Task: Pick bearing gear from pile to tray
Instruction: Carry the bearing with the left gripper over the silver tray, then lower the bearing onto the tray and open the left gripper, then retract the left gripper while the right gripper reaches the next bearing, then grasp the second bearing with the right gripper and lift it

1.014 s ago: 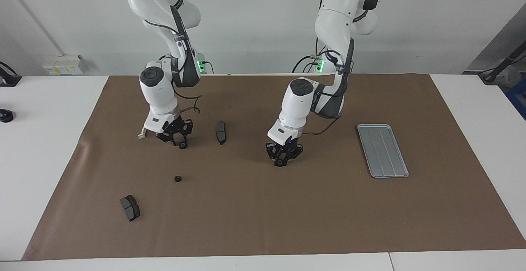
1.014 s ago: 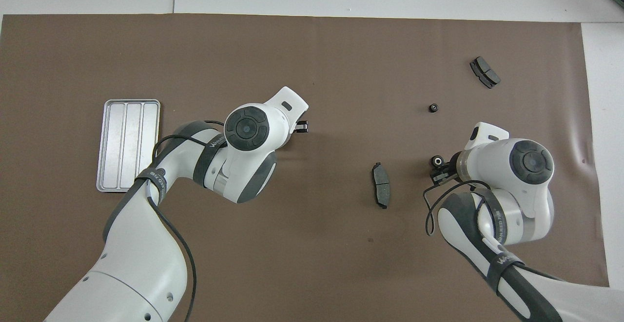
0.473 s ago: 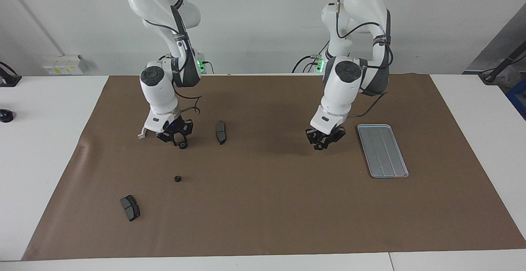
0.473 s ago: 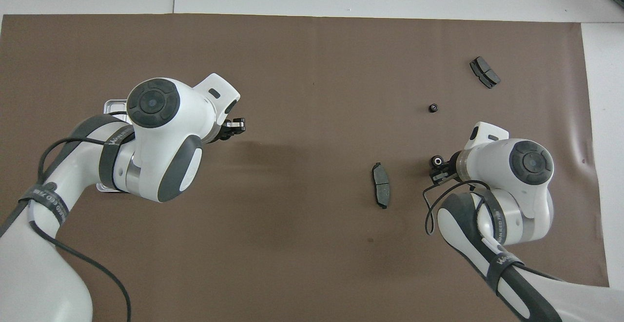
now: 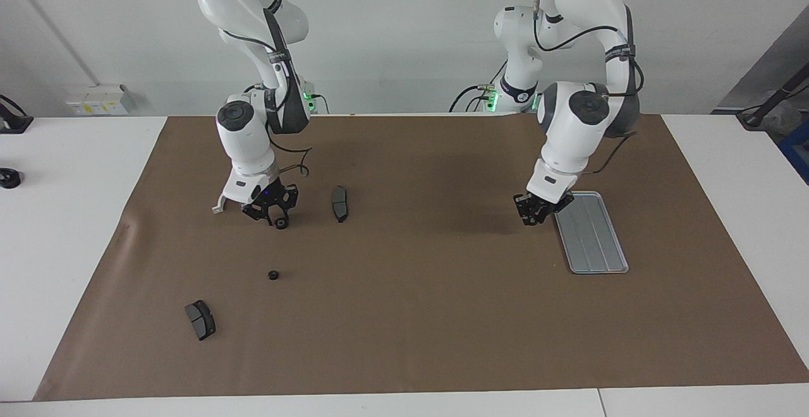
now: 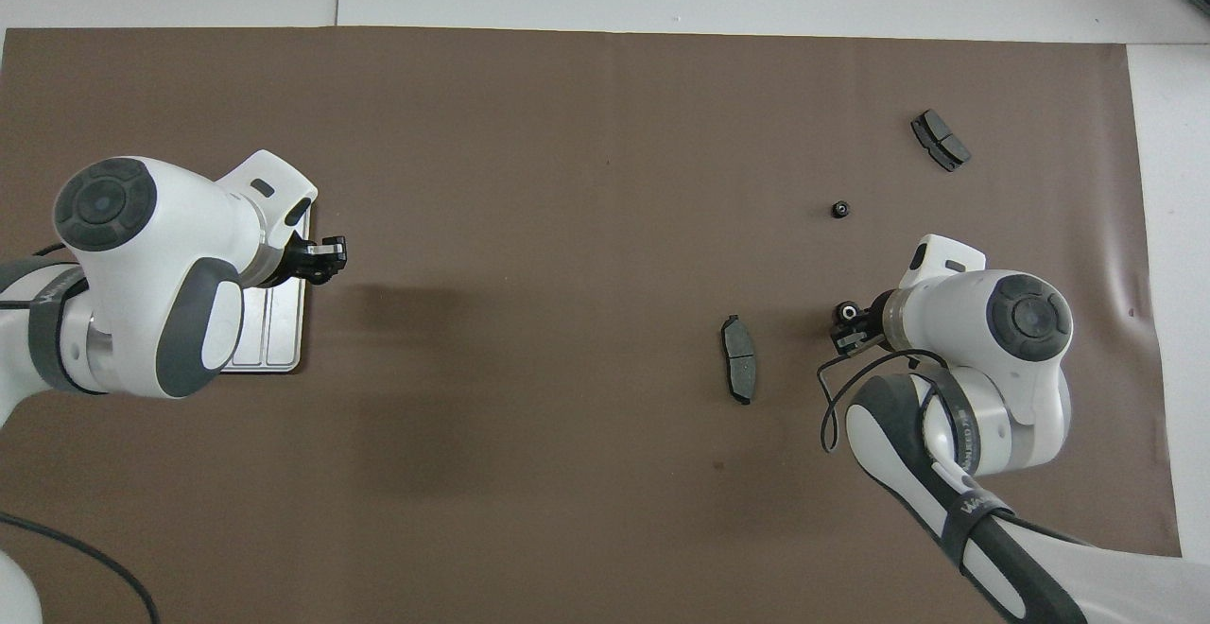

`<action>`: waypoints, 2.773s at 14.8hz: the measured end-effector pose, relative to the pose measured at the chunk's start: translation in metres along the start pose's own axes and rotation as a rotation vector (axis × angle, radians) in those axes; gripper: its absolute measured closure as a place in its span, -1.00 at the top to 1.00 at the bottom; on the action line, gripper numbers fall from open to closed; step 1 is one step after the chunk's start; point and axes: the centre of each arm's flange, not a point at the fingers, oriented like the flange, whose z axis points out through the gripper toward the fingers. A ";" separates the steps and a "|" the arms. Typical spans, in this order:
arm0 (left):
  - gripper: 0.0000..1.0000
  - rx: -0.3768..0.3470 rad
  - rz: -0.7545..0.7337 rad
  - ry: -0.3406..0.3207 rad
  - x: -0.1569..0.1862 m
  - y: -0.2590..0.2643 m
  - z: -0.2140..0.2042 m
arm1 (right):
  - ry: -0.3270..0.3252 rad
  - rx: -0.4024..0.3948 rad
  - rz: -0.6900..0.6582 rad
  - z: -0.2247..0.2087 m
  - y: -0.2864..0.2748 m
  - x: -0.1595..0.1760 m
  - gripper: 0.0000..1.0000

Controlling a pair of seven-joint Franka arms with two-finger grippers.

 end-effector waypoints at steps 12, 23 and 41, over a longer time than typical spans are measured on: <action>-0.30 0.010 0.005 0.022 -0.040 -0.118 0.046 | 0.038 0.012 0.017 -0.002 -0.006 0.005 -0.13; 1.00 0.005 0.082 0.075 -0.015 -0.100 -0.009 | 0.060 0.005 0.017 0.003 -0.006 0.006 -0.15; 1.00 0.004 0.283 0.048 0.026 -0.071 -0.240 | 0.166 0.096 0.403 -0.118 -0.143 0.140 -0.30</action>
